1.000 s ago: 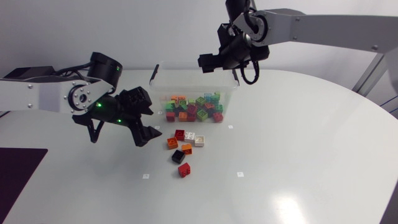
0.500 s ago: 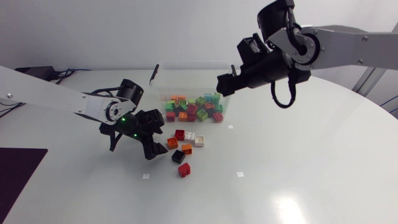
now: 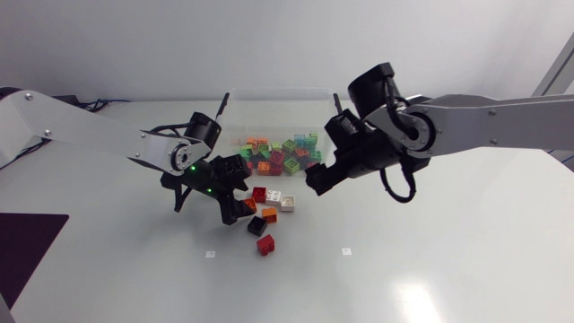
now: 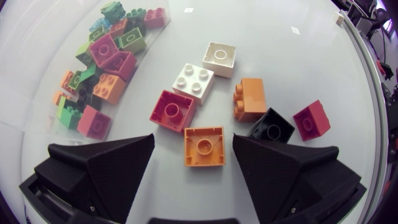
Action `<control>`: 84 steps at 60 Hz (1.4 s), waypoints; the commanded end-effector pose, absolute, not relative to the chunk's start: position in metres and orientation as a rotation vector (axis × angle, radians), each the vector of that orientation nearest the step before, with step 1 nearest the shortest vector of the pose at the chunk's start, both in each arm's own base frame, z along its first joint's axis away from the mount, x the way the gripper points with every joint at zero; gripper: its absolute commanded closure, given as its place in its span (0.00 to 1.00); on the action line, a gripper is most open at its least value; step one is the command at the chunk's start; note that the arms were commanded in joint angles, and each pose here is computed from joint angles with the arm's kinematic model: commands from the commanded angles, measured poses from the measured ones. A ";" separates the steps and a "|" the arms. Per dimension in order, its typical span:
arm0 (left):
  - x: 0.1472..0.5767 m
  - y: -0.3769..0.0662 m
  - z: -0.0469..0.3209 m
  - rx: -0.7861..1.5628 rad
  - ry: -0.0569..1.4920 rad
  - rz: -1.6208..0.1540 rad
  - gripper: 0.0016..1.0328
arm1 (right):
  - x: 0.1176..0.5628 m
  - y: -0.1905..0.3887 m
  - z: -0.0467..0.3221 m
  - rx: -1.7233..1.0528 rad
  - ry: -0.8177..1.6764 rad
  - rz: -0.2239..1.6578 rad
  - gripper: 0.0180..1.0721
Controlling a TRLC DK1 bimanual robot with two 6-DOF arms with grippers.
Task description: Place the duplo bricks in the container
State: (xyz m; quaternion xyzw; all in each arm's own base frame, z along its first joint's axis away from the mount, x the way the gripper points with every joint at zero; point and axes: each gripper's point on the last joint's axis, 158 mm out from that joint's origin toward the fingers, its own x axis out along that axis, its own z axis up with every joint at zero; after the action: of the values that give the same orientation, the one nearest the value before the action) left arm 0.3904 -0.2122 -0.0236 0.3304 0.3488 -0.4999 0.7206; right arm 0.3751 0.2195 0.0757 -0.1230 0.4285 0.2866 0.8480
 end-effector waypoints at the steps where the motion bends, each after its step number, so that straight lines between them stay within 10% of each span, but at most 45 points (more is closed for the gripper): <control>1: 0.391 -0.219 -0.027 0.735 0.755 -1.139 0.27 | 0.365 0.230 0.050 -0.263 0.986 0.611 0.05; 20: 0.380 -0.220 -0.032 0.730 0.772 -1.157 0.76 | 0.369 0.258 0.010 -0.487 1.009 0.733 0.05; 84: 0.328 -0.179 0.069 0.765 0.717 -1.100 0.77 | 0.378 0.269 -0.033 -0.697 0.959 1.141 0.19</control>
State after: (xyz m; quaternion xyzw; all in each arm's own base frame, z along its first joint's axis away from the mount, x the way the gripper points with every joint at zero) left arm 0.3375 -0.1771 0.0663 0.3405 0.3268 -0.4913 0.7320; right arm 0.3797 0.2689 -0.0233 -0.2957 0.4209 0.4984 0.6978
